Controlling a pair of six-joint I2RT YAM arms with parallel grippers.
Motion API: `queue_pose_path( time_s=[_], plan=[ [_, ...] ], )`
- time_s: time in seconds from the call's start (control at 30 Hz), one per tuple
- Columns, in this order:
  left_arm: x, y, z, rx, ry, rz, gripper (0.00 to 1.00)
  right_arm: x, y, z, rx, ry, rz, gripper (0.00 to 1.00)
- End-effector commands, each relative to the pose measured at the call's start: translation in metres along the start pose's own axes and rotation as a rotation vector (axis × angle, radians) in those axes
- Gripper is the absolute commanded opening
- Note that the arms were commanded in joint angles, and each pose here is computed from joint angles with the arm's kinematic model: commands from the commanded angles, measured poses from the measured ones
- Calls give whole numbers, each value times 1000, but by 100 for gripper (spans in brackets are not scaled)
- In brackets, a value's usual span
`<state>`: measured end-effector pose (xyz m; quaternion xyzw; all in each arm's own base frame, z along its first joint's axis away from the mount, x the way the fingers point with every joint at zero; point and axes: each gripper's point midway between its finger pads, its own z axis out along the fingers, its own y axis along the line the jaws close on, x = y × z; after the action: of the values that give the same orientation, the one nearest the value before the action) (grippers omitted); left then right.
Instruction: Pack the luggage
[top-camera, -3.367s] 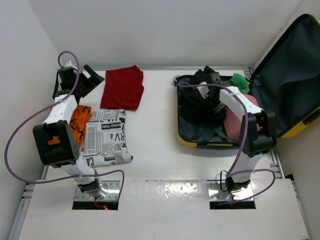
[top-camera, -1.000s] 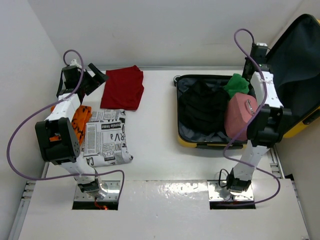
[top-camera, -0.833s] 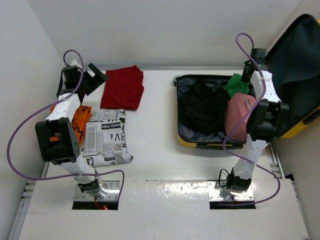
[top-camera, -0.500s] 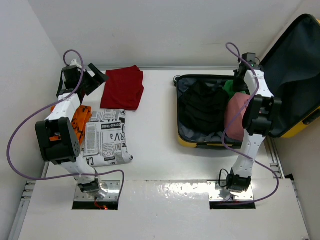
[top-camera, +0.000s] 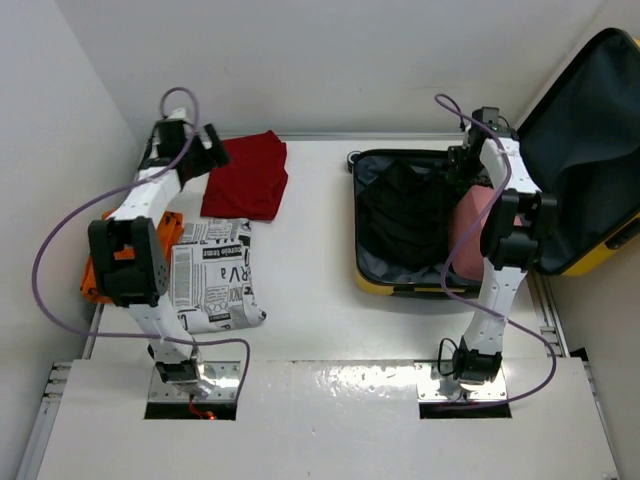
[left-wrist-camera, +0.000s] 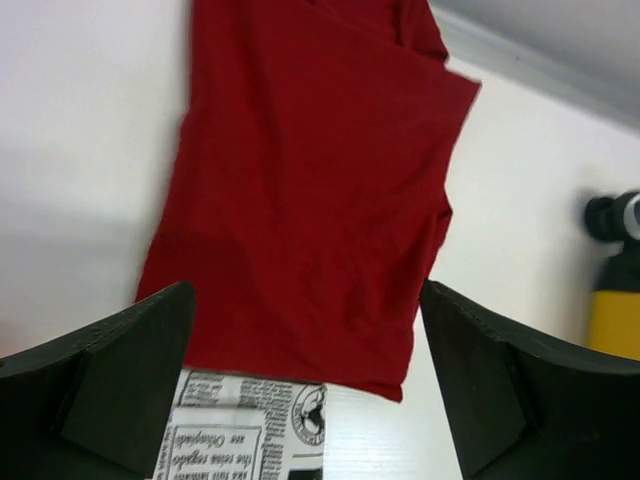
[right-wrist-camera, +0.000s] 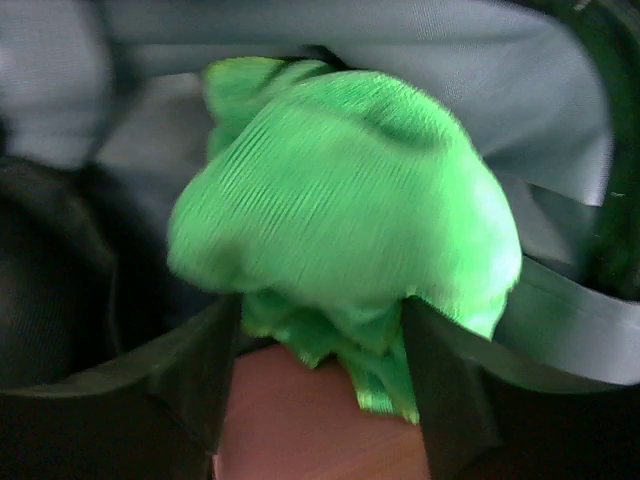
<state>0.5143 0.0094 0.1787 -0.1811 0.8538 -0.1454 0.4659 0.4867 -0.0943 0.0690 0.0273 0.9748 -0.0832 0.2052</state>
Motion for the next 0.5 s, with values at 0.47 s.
queue_pose_path(
  time_s=[0.47],
  plan=[
    [132,-74,109,-211,239,505,100,-54,42,-231,-236,-528,57,80]
  ],
)
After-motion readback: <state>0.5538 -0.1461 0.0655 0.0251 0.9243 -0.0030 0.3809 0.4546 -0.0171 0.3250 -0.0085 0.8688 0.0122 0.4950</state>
